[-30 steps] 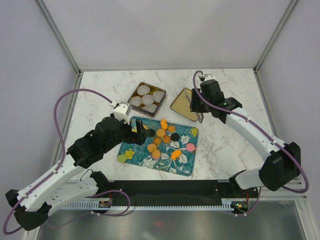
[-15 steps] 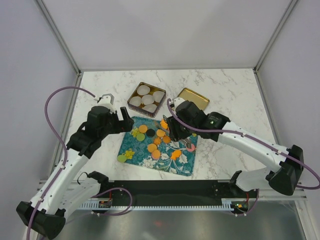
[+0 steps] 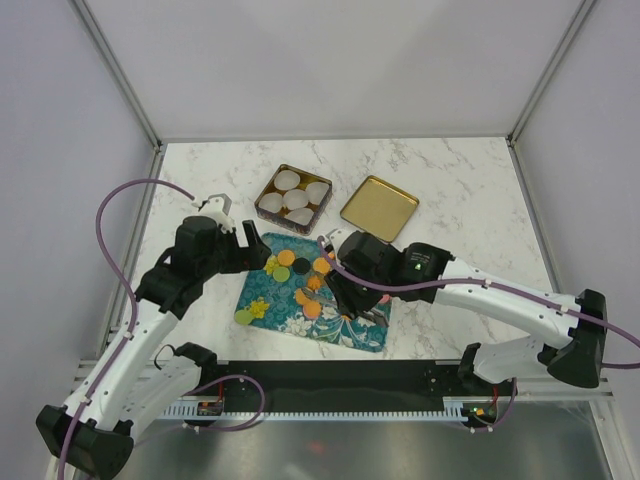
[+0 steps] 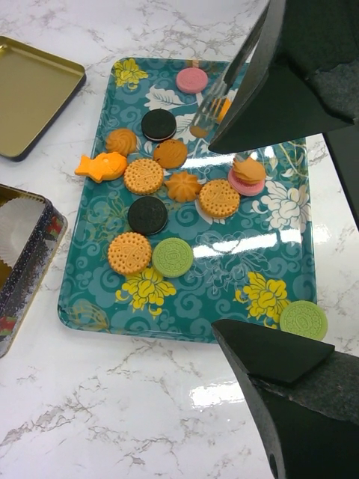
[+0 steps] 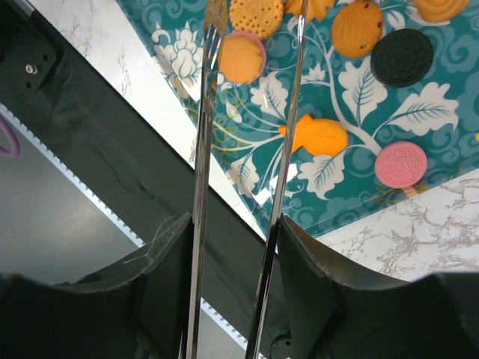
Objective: Pack the cookies
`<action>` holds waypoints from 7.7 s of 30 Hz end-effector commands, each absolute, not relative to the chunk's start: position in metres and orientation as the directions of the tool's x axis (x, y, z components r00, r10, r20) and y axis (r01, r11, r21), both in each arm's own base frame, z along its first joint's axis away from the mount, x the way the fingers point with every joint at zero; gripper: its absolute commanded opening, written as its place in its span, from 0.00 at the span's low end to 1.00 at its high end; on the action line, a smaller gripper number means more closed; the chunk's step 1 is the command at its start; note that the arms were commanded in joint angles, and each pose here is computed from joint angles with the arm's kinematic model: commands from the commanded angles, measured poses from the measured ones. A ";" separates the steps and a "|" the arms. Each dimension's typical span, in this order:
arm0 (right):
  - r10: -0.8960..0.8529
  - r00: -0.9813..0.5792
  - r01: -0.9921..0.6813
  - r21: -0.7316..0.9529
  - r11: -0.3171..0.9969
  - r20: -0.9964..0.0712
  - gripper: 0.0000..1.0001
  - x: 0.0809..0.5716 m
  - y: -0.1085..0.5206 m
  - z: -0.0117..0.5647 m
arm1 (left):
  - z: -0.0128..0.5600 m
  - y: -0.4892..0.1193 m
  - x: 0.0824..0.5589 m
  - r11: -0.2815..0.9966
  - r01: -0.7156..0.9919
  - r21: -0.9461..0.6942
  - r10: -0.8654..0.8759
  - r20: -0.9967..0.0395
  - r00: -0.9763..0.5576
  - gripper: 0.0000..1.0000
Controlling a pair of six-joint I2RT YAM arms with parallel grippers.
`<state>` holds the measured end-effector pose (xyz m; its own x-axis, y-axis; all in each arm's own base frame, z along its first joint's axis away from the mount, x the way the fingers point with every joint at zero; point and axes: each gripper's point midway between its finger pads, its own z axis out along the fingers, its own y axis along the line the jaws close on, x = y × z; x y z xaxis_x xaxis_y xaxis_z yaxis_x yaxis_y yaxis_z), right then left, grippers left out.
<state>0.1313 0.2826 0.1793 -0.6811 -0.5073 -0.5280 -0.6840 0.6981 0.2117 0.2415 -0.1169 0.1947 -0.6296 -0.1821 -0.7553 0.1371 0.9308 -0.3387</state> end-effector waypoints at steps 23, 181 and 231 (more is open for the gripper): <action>-0.621 -0.607 -0.751 0.101 0.653 -0.496 0.57 0.118 0.303 0.163 | 0.202 -0.129 0.239 0.904 0.229 -0.362 -0.155 -0.776 -0.612 1.00; -0.202 -0.593 -0.526 0.185 0.830 -0.779 0.52 0.309 0.315 0.243 | 0.228 -0.116 0.212 0.891 0.284 -0.356 -0.185 -0.853 -0.489 0.98; -0.600 -0.617 -0.704 0.015 0.710 -0.509 0.63 0.110 0.299 0.139 | 0.222 -0.119 0.213 0.888 0.291 -0.357 -0.169 -0.841 -0.514 0.98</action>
<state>0.1051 0.2899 0.1280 -0.6229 -0.6210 -0.4758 -0.7156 0.6980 0.0257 0.2110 -0.1178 0.2163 -0.5400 -0.1983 -0.8180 0.2516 0.8894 -0.3817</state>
